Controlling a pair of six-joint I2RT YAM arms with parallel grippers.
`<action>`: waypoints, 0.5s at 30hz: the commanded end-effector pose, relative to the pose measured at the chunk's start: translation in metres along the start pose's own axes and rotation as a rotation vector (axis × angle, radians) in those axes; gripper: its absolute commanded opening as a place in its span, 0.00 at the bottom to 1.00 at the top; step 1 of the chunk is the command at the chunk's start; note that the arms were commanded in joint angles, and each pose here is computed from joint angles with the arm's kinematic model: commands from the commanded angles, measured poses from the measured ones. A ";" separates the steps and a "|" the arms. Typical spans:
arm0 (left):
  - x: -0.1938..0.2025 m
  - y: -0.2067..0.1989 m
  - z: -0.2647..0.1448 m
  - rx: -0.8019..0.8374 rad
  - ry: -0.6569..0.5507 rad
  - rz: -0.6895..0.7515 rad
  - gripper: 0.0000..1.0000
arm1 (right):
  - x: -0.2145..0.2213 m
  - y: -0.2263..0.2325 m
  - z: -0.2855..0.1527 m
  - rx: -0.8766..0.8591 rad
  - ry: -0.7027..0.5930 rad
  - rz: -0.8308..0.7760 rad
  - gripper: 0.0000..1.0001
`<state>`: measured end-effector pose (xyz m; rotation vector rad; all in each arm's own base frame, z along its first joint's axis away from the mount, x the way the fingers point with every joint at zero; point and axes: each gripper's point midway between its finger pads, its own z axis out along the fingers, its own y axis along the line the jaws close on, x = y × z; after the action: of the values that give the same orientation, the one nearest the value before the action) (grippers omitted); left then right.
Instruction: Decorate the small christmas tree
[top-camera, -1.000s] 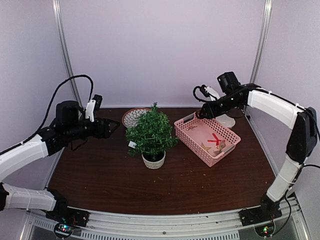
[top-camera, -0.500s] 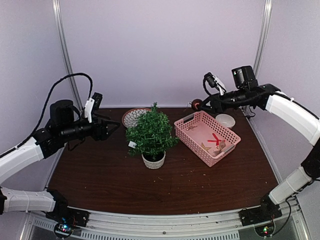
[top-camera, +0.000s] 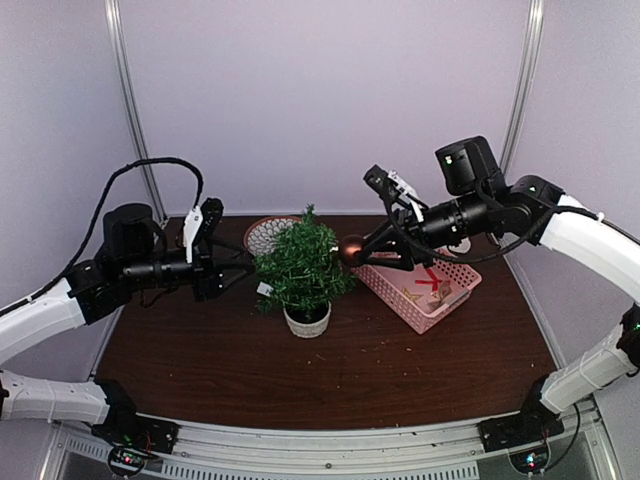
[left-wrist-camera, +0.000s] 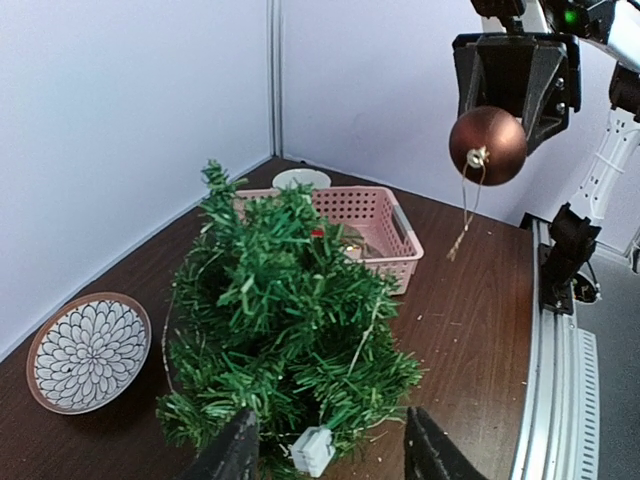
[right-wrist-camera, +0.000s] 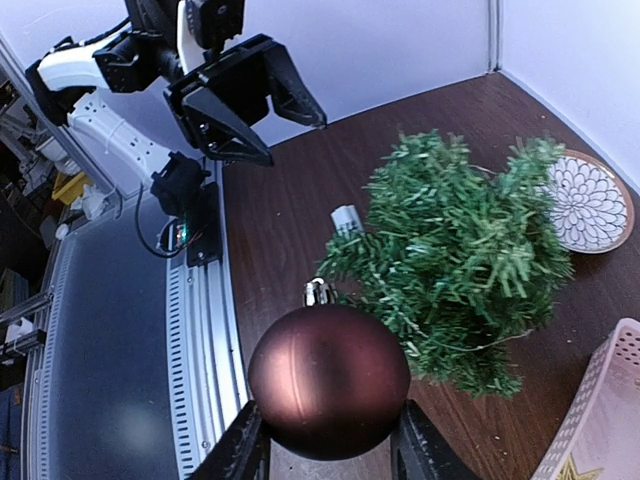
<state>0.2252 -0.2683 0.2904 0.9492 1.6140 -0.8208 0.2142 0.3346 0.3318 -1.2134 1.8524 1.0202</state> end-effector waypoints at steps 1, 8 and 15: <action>-0.025 -0.023 -0.004 0.076 -0.088 0.150 0.47 | -0.001 0.024 0.010 -0.019 0.015 -0.044 0.40; -0.027 -0.034 -0.003 0.105 -0.119 0.189 0.34 | -0.014 0.033 0.038 -0.022 0.003 -0.051 0.41; -0.031 -0.043 0.003 0.141 -0.146 0.198 0.23 | -0.033 0.018 0.057 0.025 -0.019 -0.009 0.40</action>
<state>0.1992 -0.2877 0.3069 1.0894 1.4304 -0.8320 0.1999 0.3925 0.3162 -1.2836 1.8671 1.0138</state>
